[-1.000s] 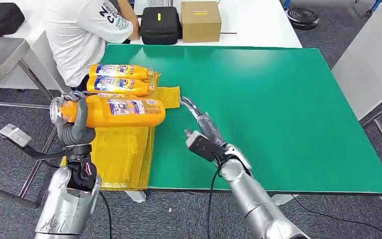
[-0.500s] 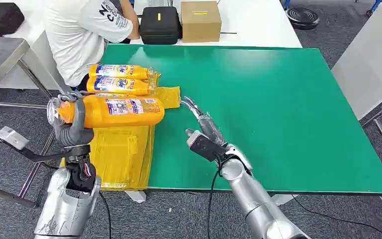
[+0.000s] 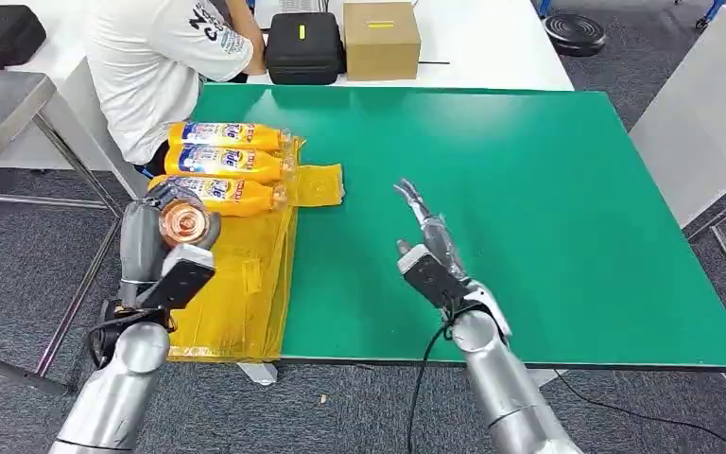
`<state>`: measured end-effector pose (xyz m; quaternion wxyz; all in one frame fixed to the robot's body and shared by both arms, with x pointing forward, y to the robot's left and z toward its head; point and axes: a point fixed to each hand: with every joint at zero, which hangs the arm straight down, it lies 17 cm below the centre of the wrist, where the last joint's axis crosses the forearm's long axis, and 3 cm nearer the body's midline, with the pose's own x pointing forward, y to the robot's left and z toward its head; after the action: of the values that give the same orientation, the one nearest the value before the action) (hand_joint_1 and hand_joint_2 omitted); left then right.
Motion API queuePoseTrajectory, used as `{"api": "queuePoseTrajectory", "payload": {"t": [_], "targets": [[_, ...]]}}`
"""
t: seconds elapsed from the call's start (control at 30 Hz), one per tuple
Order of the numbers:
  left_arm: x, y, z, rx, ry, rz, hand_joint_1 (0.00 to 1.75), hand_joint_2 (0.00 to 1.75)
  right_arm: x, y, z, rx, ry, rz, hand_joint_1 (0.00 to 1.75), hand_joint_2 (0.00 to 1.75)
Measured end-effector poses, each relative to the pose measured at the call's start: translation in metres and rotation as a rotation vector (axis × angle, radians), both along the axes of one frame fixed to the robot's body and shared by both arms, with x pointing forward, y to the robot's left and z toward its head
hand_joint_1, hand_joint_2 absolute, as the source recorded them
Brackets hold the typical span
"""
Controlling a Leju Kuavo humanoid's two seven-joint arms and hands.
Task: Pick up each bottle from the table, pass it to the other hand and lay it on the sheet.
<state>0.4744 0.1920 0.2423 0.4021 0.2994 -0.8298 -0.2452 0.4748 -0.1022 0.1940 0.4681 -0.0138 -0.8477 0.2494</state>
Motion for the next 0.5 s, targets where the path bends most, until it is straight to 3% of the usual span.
{"api": "queuePoseTrajectory", "payload": {"t": [0.2,0.5], "targets": [[-0.003,0.007,-0.027,0.123,0.024,0.061,1.75,1.75,-0.004,-0.042,0.004,0.033,-0.012,-0.076,0.0,0.0],[-0.009,0.004,-0.044,0.23,0.049,0.084,1.75,1.75,-0.005,-0.063,0.007,0.039,-0.025,-0.12,0.0,0.0]]}}
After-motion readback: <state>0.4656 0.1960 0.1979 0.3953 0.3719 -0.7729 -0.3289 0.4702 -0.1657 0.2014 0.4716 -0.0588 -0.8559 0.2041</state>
